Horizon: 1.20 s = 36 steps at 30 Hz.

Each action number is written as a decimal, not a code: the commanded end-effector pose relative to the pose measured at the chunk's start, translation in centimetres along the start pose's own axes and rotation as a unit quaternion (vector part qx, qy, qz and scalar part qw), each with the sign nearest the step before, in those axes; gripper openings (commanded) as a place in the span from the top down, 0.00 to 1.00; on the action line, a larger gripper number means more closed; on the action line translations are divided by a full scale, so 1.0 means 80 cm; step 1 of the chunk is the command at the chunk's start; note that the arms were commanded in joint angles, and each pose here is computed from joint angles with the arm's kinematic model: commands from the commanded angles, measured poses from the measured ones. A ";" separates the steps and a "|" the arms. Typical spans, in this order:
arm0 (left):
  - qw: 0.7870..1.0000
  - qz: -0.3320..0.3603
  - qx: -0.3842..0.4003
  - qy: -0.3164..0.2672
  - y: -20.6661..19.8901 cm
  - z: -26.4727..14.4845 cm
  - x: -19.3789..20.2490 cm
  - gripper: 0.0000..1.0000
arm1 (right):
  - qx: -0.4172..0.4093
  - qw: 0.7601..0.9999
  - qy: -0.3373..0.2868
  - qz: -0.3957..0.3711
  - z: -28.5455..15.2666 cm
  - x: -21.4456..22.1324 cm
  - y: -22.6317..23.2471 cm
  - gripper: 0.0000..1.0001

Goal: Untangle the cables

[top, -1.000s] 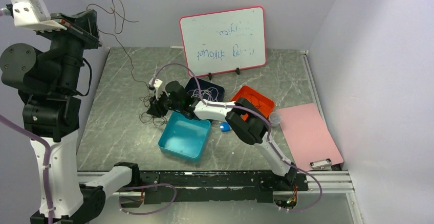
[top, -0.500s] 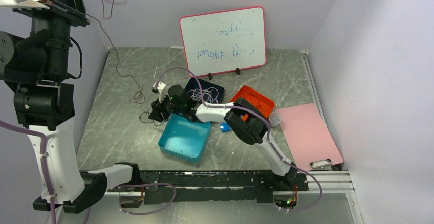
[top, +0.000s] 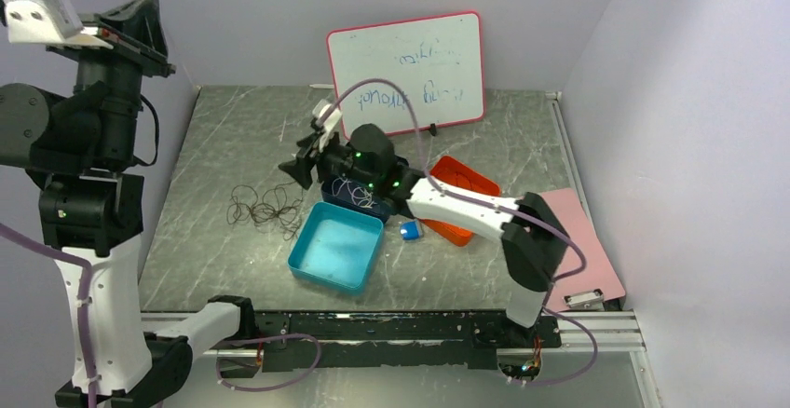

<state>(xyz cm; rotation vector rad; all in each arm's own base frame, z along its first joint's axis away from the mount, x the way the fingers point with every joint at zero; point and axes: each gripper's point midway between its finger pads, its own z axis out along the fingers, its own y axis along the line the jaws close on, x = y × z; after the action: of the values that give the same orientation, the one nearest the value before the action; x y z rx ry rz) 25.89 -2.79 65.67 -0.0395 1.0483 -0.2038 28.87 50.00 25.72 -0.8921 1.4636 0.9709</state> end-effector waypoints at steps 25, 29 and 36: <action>0.832 -0.204 -0.088 0.509 0.010 -0.189 0.475 0.93 | 0.211 0.970 0.098 0.076 -0.145 0.063 -0.090 0.31; 0.814 -0.203 -0.082 0.537 0.008 -0.189 0.500 0.93 | 0.228 0.965 0.105 0.080 -0.156 0.070 -0.096 0.32; 0.781 -0.154 -0.105 0.597 0.021 -0.215 0.566 0.92 | 0.243 0.959 0.115 0.087 -0.162 0.082 -0.103 0.32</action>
<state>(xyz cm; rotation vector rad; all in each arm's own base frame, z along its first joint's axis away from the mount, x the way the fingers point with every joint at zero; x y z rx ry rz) 32.57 -8.21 19.68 -0.3724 2.3235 -0.4849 30.69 35.88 19.51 -0.5708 1.8749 0.6233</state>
